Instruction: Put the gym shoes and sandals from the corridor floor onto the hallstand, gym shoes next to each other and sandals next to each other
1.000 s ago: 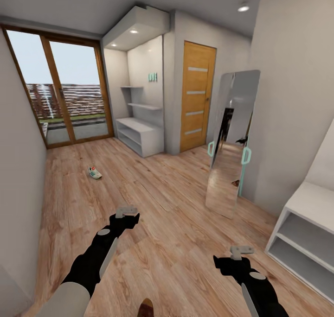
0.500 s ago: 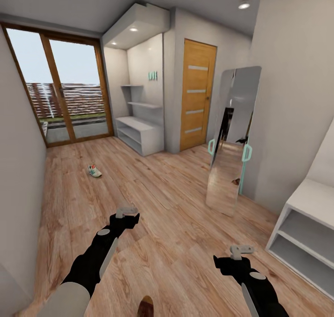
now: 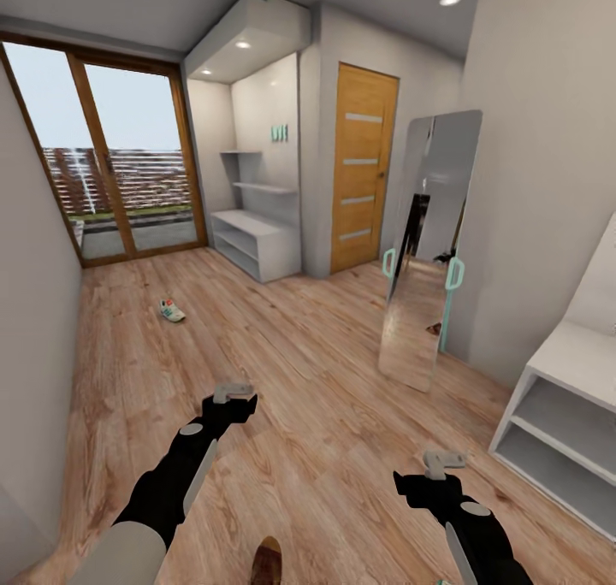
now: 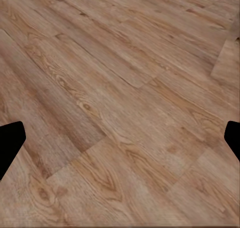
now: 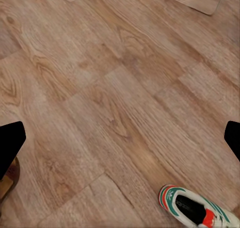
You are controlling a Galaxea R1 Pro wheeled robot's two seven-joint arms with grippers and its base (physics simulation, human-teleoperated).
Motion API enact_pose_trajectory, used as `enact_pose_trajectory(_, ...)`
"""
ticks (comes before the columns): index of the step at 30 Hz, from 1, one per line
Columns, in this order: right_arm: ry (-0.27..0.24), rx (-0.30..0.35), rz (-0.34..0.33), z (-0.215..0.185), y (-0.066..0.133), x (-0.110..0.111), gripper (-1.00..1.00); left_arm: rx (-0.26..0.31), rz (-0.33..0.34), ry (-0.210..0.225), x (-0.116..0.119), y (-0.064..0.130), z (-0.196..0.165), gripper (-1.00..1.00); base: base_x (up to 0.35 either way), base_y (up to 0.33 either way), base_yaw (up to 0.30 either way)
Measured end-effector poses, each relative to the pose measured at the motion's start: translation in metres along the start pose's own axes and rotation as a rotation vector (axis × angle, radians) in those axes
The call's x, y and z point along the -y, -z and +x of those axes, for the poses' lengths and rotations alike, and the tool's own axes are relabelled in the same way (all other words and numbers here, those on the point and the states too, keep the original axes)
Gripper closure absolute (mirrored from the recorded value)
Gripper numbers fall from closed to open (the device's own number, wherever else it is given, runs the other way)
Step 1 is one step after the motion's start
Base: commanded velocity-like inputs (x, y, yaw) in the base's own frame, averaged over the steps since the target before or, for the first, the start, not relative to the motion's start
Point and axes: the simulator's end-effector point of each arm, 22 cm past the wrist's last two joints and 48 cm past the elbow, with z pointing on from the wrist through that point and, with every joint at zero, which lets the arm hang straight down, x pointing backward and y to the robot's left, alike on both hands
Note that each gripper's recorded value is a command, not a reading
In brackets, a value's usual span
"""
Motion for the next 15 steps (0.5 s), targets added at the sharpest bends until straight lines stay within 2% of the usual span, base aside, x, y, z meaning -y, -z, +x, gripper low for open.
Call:
enact_pose_trajectory(10, 0.001, -0.005, 0.002, 0.019, -0.012, 0.001, -1.0, -0.018, -0.006, -0.004, -0.005, -0.006, 0.029, -1.0, 0.0, 0.0, -0.015)
enact_pose_trajectory(13, 0.0, -0.004, 0.002, 0.024, -0.015, 0.001, -1.0, -0.07, -0.005, -0.003, -0.005, -0.01, 0.061, -1.0, 0.0, 0.0, 0.0)
enact_pose_trajectory(15, 0.0, -0.004, 0.002, 0.028, -0.018, 0.001, -1.0, -0.085, -0.004, -0.003, -0.004, -0.012, 0.073, -1.0, 0.0, 0.0, 0.0)
